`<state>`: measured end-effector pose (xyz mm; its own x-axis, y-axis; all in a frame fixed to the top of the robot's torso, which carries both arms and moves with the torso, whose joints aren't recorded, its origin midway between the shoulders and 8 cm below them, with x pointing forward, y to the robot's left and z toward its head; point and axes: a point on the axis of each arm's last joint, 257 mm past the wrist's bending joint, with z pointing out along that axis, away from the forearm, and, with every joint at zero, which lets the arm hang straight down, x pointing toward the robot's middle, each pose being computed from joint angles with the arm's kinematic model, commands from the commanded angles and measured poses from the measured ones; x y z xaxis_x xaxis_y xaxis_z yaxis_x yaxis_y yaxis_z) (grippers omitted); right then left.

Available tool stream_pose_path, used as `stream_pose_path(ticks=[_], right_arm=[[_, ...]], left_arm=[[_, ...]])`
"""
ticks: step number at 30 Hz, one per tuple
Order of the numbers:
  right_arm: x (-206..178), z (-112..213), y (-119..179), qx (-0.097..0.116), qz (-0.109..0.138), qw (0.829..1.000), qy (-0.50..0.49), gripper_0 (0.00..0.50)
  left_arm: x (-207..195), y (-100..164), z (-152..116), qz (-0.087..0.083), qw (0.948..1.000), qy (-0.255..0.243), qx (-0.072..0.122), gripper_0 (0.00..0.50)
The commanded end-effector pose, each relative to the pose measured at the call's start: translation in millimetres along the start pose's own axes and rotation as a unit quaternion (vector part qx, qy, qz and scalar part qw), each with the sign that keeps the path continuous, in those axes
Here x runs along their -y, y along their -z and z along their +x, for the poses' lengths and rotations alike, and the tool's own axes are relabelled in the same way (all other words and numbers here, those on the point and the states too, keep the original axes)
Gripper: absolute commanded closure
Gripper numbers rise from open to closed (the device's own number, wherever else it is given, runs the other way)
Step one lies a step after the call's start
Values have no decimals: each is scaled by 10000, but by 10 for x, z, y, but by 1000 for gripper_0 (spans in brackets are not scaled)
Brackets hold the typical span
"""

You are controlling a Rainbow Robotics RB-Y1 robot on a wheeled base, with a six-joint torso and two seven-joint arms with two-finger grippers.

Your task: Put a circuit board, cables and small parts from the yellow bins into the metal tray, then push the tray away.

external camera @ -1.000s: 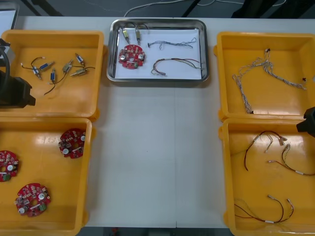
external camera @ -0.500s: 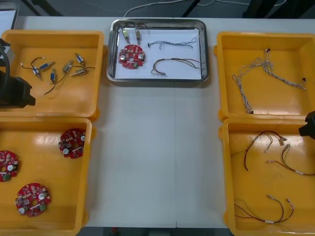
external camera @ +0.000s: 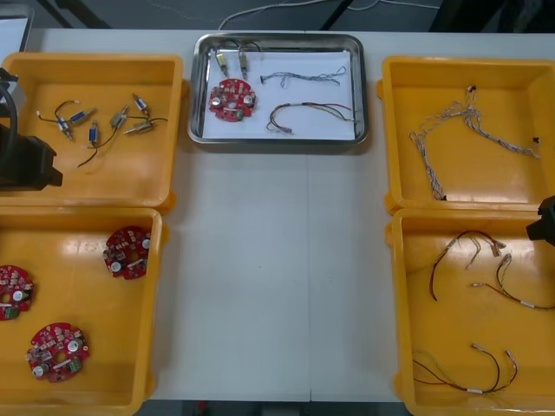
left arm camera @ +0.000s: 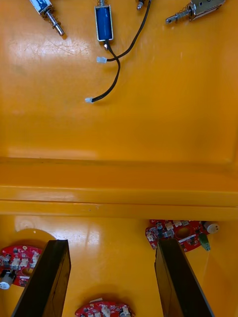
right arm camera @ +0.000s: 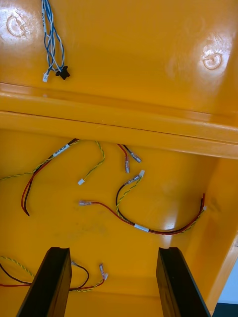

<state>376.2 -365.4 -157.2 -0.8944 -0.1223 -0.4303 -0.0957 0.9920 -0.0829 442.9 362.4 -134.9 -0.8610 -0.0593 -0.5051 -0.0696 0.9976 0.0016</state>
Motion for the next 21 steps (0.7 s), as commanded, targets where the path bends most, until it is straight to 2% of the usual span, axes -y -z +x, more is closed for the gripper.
stream_pose_path(ticks=[1,21], right_arm=[[47,14,15,46,-1,9995,-315,0],[47,14,15,46,-1,9995,-315,0]], left_arm=[[-209,140,-48,-254,9996,-12,153,0],[-209,140,-48,-254,9996,-12,153,0]])
